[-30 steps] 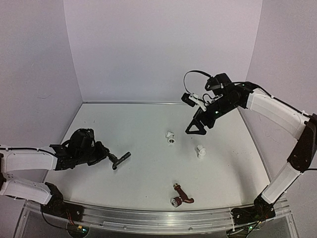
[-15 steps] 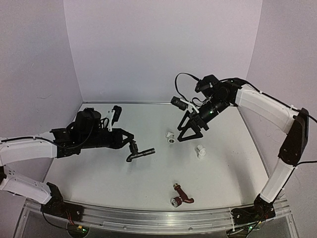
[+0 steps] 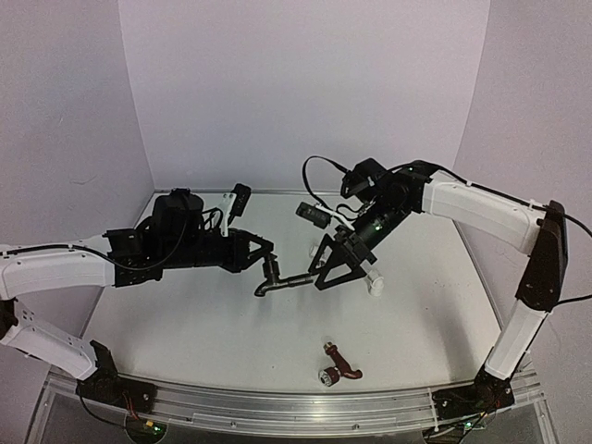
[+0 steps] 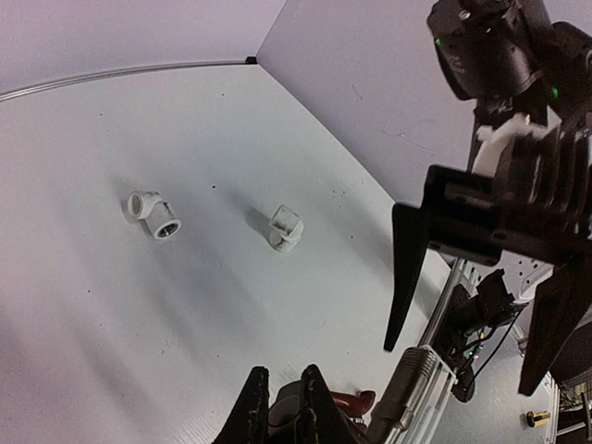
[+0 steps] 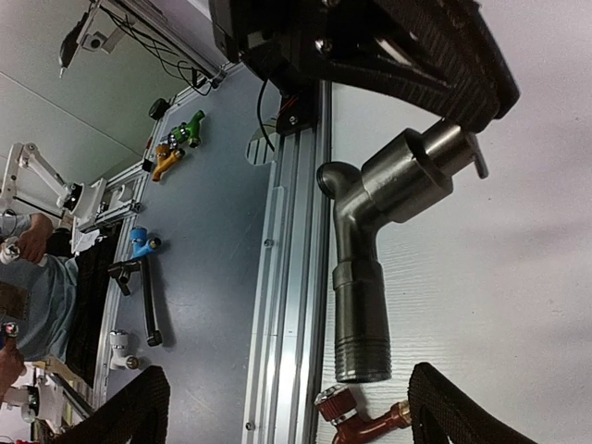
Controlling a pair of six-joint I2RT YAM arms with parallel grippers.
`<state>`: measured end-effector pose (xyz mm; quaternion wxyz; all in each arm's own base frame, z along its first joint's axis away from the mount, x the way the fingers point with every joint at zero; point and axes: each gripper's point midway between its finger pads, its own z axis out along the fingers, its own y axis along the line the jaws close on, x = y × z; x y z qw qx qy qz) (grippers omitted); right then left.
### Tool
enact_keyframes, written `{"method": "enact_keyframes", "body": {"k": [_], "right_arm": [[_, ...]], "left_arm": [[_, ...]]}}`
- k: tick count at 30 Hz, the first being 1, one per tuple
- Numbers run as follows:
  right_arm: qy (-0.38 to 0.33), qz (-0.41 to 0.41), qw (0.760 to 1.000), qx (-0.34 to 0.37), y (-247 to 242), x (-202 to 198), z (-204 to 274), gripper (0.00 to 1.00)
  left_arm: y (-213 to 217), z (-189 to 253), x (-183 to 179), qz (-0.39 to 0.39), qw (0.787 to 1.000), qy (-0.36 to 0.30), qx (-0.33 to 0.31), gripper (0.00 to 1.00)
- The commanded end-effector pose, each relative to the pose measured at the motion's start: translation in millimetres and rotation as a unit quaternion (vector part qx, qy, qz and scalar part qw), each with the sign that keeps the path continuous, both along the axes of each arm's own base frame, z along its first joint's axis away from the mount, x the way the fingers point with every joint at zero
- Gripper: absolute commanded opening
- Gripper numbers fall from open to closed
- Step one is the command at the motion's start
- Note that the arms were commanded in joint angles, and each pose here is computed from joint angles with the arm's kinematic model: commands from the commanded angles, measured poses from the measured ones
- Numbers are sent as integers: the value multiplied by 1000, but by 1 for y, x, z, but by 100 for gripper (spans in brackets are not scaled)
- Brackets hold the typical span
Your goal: Install the water faucets
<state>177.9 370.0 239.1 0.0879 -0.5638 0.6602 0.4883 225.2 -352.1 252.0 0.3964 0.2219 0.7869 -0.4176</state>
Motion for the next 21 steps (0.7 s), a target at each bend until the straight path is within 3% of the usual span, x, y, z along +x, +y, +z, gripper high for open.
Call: {"method": "enact_keyframes", "body": {"k": [1,9,13,17,21], "right_arm": [[27,1,1000,-3,15,-4,-10,82],[55,-5,998,-1,26,0,-8,58],[66,-6,998,-3,29,2,-10,40],[71,-4,997,0,29,2,-9,13],[65,1,998,10,28,-1,-2,0]], "left_arm": [[-12,49,5,-4,997,-53,-50,0],[-16,52,5,-3,997,-63,-54,0],[-18,54,4,-3,996,-68,-57,0],[-17,56,2,-4,996,-72,-60,0],[-13,59,-3,-8,995,-75,-68,0]]}}
